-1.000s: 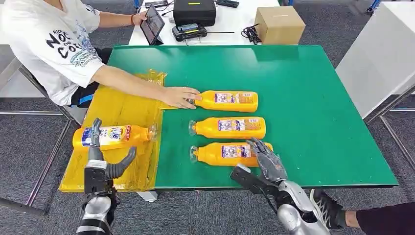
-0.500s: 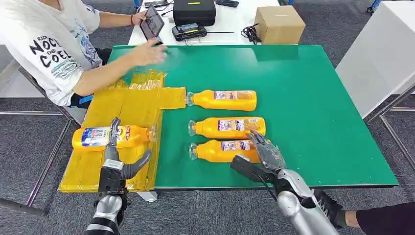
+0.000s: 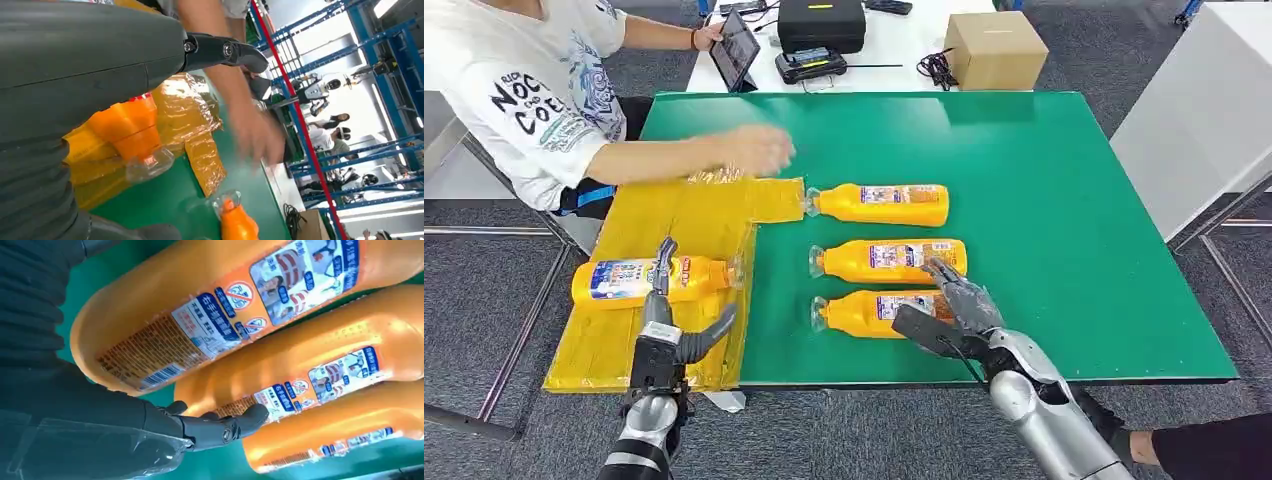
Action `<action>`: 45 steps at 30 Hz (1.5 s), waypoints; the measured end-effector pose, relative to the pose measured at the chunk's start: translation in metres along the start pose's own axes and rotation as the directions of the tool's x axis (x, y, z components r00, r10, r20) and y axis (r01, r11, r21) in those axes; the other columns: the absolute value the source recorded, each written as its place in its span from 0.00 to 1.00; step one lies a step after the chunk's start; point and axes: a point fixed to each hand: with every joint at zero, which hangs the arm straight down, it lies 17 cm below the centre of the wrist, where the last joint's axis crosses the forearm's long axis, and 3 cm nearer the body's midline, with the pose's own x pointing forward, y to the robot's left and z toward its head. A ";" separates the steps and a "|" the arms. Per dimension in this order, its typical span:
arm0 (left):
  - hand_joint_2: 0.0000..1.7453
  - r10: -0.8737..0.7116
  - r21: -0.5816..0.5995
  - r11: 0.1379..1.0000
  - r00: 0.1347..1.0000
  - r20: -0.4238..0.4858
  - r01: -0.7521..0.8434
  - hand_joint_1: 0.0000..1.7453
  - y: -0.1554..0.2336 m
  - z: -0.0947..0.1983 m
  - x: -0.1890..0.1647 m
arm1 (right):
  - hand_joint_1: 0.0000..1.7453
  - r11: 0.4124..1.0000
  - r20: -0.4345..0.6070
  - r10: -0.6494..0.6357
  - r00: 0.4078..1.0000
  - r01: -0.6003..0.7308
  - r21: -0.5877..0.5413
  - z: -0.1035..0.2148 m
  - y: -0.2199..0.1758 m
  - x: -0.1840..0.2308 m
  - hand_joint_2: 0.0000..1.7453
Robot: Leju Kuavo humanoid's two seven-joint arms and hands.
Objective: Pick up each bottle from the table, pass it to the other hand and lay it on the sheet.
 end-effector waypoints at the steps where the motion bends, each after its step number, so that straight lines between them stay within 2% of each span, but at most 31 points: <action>1: 1.00 0.002 -0.005 1.000 1.000 0.000 -0.002 0.00 -0.002 0.000 0.000 | 0.00 1.000 -0.004 0.001 1.000 -0.001 0.011 0.001 0.002 -0.002 1.00; 11: 1.00 0.004 -0.023 1.000 1.000 -0.008 -0.005 0.00 -0.009 0.000 -0.003 | 0.00 0.998 -0.021 0.007 1.000 -0.006 0.056 0.005 0.008 -0.013 1.00; 23: 1.00 0.045 -0.048 0.998 0.999 -0.029 -0.046 0.00 -0.023 -0.004 -0.005 | 0.00 0.980 -0.037 0.016 0.999 -0.009 0.200 -0.002 0.009 -0.026 1.00; 37: 1.00 0.071 -0.068 0.995 0.996 -0.049 -0.075 0.00 -0.037 -0.007 -0.006 | 0.00 0.929 -0.044 0.063 0.997 -0.042 0.368 -0.029 -0.029 -0.021 1.00; 45: 1.00 0.081 -0.071 0.994 0.995 -0.055 -0.084 0.00 -0.041 -0.006 -0.006 | 0.00 0.924 -0.048 0.093 0.995 -0.068 0.377 -0.036 -0.043 -0.021 1.00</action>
